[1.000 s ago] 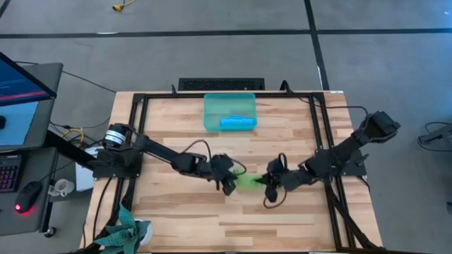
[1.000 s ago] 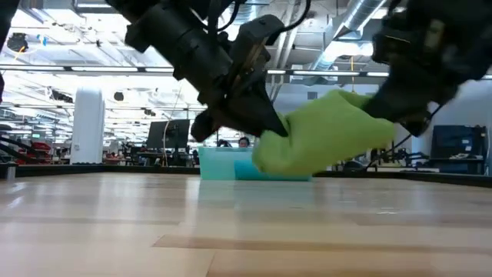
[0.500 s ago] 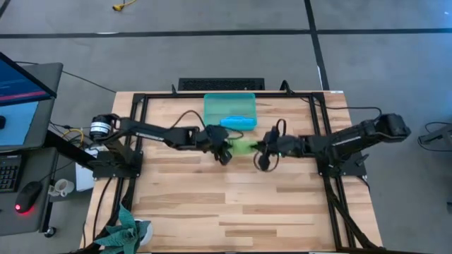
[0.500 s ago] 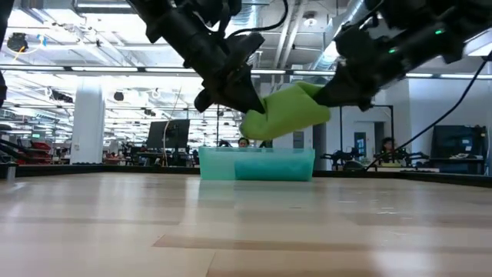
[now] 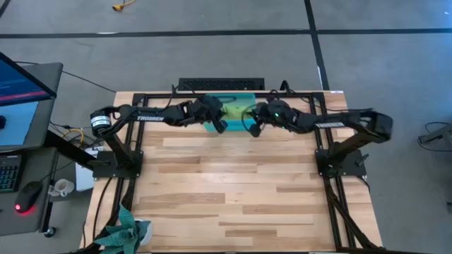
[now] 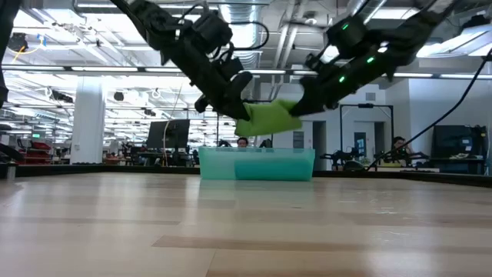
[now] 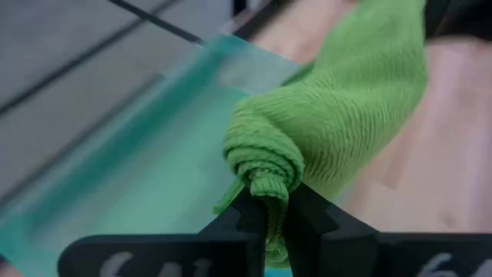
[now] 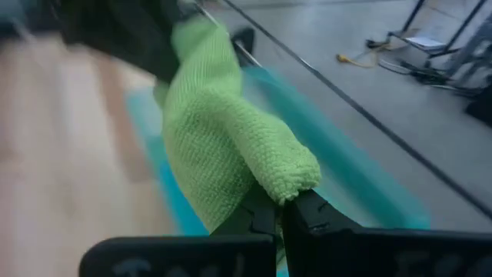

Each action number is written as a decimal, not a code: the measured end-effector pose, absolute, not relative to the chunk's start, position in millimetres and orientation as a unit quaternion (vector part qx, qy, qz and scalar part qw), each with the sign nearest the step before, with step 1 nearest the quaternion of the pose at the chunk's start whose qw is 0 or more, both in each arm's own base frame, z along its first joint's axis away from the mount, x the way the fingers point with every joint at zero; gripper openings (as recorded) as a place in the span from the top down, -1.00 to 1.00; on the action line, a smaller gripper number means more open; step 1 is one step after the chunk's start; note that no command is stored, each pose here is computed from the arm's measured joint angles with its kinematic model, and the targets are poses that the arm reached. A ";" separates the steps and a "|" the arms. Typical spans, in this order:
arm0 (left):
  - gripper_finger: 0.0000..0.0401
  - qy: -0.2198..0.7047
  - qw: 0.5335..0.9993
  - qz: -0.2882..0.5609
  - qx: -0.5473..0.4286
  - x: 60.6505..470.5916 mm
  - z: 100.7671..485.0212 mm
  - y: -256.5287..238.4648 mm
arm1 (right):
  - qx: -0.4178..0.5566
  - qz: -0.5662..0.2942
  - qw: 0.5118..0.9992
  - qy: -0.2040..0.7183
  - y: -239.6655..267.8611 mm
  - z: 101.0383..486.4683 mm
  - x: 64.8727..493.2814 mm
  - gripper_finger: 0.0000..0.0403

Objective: Roll microfiber towels into tight, uniform cylinder then place into a basket
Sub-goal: Put the green microfiber cloth into the blue bin, then return to Home Position

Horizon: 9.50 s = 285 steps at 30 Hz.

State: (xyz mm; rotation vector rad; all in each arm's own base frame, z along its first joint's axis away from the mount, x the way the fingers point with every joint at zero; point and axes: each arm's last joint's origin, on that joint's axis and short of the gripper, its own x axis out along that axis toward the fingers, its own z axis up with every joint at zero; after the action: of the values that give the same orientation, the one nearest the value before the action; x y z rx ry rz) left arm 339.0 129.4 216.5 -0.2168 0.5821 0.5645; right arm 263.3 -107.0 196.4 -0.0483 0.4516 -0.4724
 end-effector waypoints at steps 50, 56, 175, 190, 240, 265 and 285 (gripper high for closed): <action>0.59 0.426 0.861 0.239 -0.140 359.2 161.4 247.4 | 0.069 -0.239 0.840 0.483 -230.8 159.0 300.2 0.80; 0.33 0.421 0.862 0.241 -0.146 359.9 161.8 247.5 | 0.075 -0.237 0.834 0.493 -232.5 164.4 300.3 0.83; 0.25 0.424 0.888 0.172 -0.056 377.0 152.7 252.0 | 0.146 -0.088 0.898 0.405 -220.3 171.1 318.5 0.41; 0.25 0.393 0.894 0.198 -0.082 379.3 156.8 255.9 | 0.170 -0.186 0.857 0.449 -242.8 153.9 300.9 0.41; 0.25 0.337 0.922 0.162 -0.102 359.9 215.2 196.3 | 0.075 -0.239 0.922 0.295 -166.4 221.3 215.1 0.41; 0.25 0.088 0.987 0.123 -0.061 223.6 221.1 25.2 | -0.068 -0.165 0.978 0.105 -69.9 257.3 144.1 0.41; 0.25 -0.078 0.995 0.049 -0.031 132.7 181.6 -0.5 | -0.099 -0.170 0.973 0.118 -72.8 250.3 139.5 0.41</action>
State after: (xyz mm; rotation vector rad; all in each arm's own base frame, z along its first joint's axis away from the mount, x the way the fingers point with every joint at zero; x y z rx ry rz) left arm 132.7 -0.5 181.6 -0.0613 -0.1553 0.0978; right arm 139.5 -72.8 250.3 -0.1994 0.2378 -0.3435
